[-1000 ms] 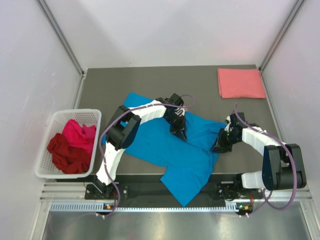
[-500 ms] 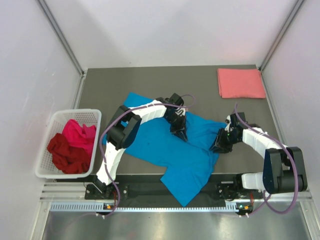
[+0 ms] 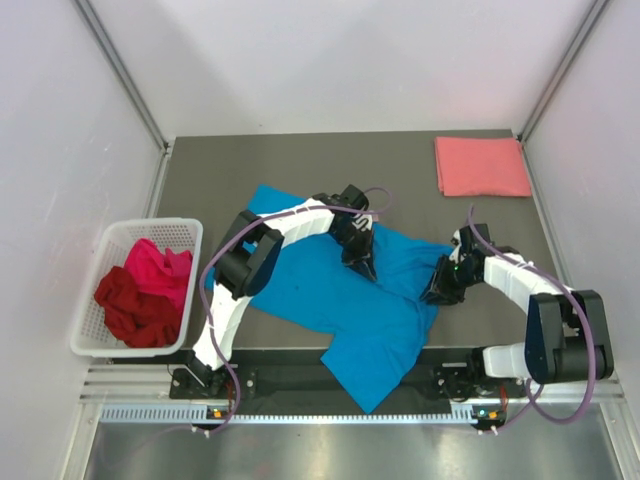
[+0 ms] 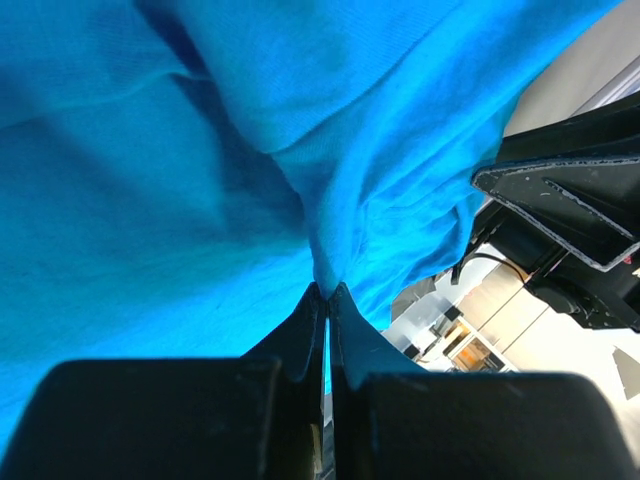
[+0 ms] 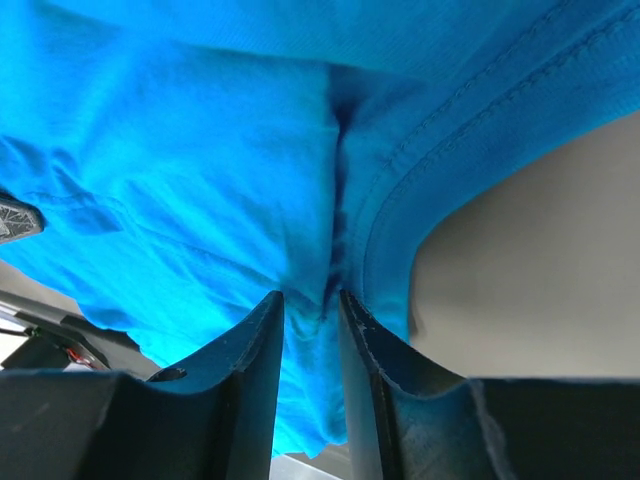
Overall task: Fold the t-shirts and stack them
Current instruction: Fold the tshirt
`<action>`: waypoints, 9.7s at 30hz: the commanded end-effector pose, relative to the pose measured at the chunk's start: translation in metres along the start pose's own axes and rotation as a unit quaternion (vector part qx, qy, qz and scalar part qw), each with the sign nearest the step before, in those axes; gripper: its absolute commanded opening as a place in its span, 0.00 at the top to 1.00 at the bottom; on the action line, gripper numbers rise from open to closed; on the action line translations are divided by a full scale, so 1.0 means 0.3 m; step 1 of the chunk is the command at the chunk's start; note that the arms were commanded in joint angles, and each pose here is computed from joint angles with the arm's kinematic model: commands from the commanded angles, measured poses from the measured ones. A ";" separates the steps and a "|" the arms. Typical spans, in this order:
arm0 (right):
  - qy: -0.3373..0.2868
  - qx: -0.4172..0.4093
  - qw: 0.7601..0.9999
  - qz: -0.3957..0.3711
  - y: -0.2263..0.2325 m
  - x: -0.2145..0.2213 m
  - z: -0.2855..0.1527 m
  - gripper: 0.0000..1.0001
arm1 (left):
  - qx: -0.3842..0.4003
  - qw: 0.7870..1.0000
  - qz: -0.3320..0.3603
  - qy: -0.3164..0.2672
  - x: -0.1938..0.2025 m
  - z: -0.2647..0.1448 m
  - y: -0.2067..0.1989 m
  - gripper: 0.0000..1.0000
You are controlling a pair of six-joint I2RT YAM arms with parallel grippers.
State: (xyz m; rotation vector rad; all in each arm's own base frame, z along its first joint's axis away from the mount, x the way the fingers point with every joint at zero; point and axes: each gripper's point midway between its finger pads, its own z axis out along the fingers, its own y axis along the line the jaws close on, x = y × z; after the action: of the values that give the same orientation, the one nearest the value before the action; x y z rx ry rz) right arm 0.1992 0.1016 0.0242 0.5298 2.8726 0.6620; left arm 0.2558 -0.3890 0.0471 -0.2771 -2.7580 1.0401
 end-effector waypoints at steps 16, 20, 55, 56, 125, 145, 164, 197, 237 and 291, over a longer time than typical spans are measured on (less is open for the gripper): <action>-0.013 -0.023 0.999 -0.019 0.076 -0.037 -0.051 1.00 | 0.016 1.000 0.011 -0.001 -0.017 -0.010 -0.026 1.00; -0.012 -0.023 0.999 -0.022 0.087 -0.026 -0.086 1.00 | 0.013 1.000 0.011 -0.004 -0.016 -0.017 -0.028 1.00; 0.104 -0.075 0.991 -0.023 0.081 0.194 -0.098 1.00 | -0.027 1.000 -0.008 0.006 0.035 -0.025 0.038 1.00; 0.109 -0.077 0.991 -0.021 0.081 0.201 -0.094 1.00 | -0.028 1.000 -0.008 0.006 0.036 -0.025 0.039 1.00; -0.172 0.036 0.979 0.107 -0.168 -0.614 -0.164 1.00 | -0.117 0.931 -0.168 -0.303 -0.664 -0.699 0.860 0.65; -0.203 0.081 0.971 0.093 -0.303 -0.548 -0.130 1.00 | -0.122 0.929 -0.147 -0.317 -0.672 -0.761 0.833 0.60; -0.228 0.071 0.966 0.099 -0.260 -0.739 -0.190 0.99 | -0.156 0.908 -0.132 -0.366 -0.569 -0.911 0.733 0.57; -0.104 0.005 0.972 -0.211 0.391 -0.163 -0.201 0.34 | -0.246 0.902 -0.123 -0.334 0.021 -0.812 0.668 0.52; -0.097 -0.021 0.979 -0.178 0.398 -0.283 -0.293 0.35 | -0.238 0.889 0.042 -0.389 -0.764 -0.813 0.822 0.95; 0.031 -0.013 0.976 -0.214 0.158 0.574 -0.031 0.41 | -0.095 0.905 -0.100 -0.402 0.168 -0.812 0.329 0.40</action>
State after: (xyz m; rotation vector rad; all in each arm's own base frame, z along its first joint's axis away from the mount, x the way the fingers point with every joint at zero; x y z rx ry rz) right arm 0.0408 0.1838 0.0320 -0.3860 2.9619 0.5109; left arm 0.2787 -0.1453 0.1515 0.5091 -3.5149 0.8770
